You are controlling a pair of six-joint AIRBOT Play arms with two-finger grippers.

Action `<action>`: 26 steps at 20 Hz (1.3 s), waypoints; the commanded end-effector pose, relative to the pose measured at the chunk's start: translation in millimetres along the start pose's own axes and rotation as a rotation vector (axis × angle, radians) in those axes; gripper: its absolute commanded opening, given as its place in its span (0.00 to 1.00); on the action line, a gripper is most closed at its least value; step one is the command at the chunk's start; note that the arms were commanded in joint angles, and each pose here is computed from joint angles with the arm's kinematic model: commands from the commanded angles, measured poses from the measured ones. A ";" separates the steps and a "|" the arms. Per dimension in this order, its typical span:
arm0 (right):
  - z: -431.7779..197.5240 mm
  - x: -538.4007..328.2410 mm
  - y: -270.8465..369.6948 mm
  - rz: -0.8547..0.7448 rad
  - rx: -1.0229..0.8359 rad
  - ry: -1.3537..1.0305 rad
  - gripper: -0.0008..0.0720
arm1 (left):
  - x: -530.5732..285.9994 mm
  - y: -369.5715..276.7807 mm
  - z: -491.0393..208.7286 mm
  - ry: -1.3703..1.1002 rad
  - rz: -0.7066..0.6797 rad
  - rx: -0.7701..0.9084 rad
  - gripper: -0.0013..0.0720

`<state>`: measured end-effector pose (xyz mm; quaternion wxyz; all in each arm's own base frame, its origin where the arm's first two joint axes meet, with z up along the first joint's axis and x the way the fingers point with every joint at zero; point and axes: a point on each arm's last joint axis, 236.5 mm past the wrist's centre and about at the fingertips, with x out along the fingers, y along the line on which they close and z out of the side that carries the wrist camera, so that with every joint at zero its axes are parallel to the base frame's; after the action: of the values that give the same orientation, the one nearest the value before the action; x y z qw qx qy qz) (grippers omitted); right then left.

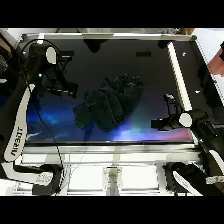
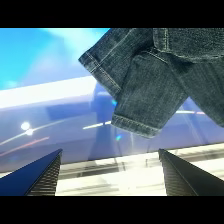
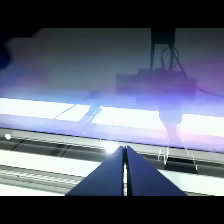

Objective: Fold the clothes and pants, and hang the long-sleeved shirts on hangers.

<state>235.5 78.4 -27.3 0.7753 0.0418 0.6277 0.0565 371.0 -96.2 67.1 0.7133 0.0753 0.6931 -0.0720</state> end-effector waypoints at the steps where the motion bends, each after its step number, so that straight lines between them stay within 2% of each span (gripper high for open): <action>1: 4.1 -0.1 1.7 0.006 0.000 -0.018 0.05 | 6.3 -5.6 2.8 0.008 -0.020 0.008 0.95; 3: 7.7 -0.1 2.3 0.009 0.001 -0.033 0.05 | 20.2 -5.8 8.3 0.026 -0.020 0.035 0.95; 7: 9.8 -0.2 2.7 0.011 0.000 -0.042 0.05 | 60.3 -33.9 7.5 0.122 -0.120 0.340 0.94; 8: 10.0 -0.2 2.7 0.011 0.000 -0.043 0.05 | 67.8 -46.2 14.4 0.100 -0.162 0.382 0.89; 9: 10.6 -0.2 2.8 0.011 0.000 -0.045 0.05 | 73.4 -54.1 18.1 0.087 -0.185 0.449 0.72; 10: 11.4 -0.3 3.0 0.012 0.000 -0.049 0.05 | 78.6 -59.1 19.6 0.084 -0.190 0.513 0.66; 13: 12.1 -0.3 3.0 0.012 0.000 -0.051 0.05 | 84.4 -62.2 4.9 0.161 -0.208 0.536 0.66; 14: 13.0 -0.4 3.2 0.013 0.000 -0.055 0.05 | 86.6 -58.2 11.3 0.139 -0.188 0.532 0.46; 15: 14.1 -0.4 3.5 0.014 0.000 -0.060 0.05 | 88.6 -53.5 22.0 0.099 -0.163 0.526 0.09; 18: 13.9 -0.4 3.4 0.014 0.000 -0.059 0.05 | 82.3 -58.4 5.8 0.139 -0.232 0.654 0.06; 20: 11.4 -0.3 2.5 0.010 -0.001 -0.048 0.05 | 73.4 -67.5 5.5 0.105 -0.264 0.650 0.05; 23: 9.9 -0.2 2.2 0.009 -0.001 -0.042 0.05 | 60.9 -66.3 -0.2 0.011 -0.170 0.682 0.05; 26: 11.4 -0.3 2.5 0.010 -0.001 -0.049 0.05 | 61.7 -59.9 17.4 -0.262 -0.018 0.701 0.05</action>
<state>246.3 80.7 -24.4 0.7897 0.0463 0.6089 0.0593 356.5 -157.9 1.1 0.6514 0.2579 0.6243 -0.3456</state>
